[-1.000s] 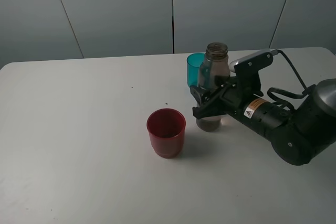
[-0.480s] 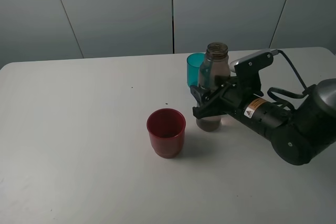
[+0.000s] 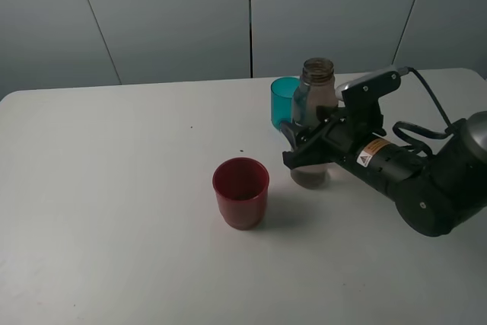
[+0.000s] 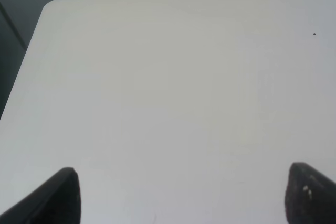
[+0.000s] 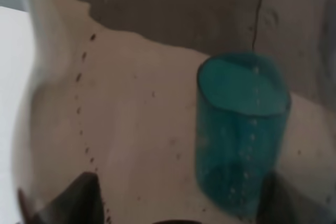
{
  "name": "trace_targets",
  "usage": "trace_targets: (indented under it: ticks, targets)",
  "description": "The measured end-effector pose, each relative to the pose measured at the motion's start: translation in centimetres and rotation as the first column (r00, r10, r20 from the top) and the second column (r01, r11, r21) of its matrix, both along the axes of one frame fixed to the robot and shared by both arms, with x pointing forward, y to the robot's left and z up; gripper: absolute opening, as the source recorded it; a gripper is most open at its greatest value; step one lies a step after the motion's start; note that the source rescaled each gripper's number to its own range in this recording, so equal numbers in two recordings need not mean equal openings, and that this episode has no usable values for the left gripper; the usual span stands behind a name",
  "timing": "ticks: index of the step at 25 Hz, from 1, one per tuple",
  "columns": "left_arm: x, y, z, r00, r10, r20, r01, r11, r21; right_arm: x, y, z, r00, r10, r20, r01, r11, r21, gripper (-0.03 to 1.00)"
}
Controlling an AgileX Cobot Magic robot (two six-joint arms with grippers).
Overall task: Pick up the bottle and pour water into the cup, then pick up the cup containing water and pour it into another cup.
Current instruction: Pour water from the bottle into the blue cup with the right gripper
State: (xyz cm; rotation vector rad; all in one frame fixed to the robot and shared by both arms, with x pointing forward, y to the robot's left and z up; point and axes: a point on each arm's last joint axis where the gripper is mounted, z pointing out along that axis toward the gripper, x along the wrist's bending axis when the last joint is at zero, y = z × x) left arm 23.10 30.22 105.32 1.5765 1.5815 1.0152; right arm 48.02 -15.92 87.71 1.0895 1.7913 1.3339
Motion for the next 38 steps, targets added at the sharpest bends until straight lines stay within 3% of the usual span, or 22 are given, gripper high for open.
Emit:
trace_targets:
  ticks: [6,11,14,17,23,26,32,38]
  targets:
    - [0.0,0.0,0.0,1.000,0.000,0.000,0.000,1.000,0.000,0.4,-1.5,2.0,0.994,-0.103,0.034,0.107,0.981,-0.164,0.01]
    - [0.0,0.0,0.0,1.000,0.000,0.000,0.000,1.000,0.000,3.1,-2.8,3.0,0.985,-0.173,-0.025,0.152,0.917,-0.368,0.01]
    - [0.0,0.0,0.0,1.000,0.000,0.000,0.000,1.000,0.000,4.7,-2.5,3.7,0.987,-0.157,-0.029,0.126,0.879,-0.460,0.01]
    - [0.0,0.0,0.0,1.000,0.000,0.000,0.000,1.000,0.000,6.1,-2.1,5.0,0.992,-0.119,0.033,0.117,0.821,-0.559,0.01]
    - [0.0,0.0,0.0,1.000,0.000,0.000,0.000,1.000,0.000,7.7,-2.0,6.6,0.992,-0.043,0.115,0.115,0.657,-0.745,0.01]
    - [0.0,0.0,0.0,1.000,0.000,0.000,0.000,1.000,0.000,8.6,-1.9,6.6,0.992,-0.013,0.125,0.108,0.598,-0.794,0.01]
    - [0.0,0.0,0.0,1.000,0.000,0.000,0.000,1.000,0.000,10.1,-2.2,5.1,0.995,-0.019,0.095,0.090,0.541,-0.836,0.01]
    - [0.0,0.0,0.0,1.000,0.000,0.000,0.000,1.000,0.000,11.4,-2.1,3.4,0.997,0.023,0.070,0.053,0.438,-0.898,0.01]
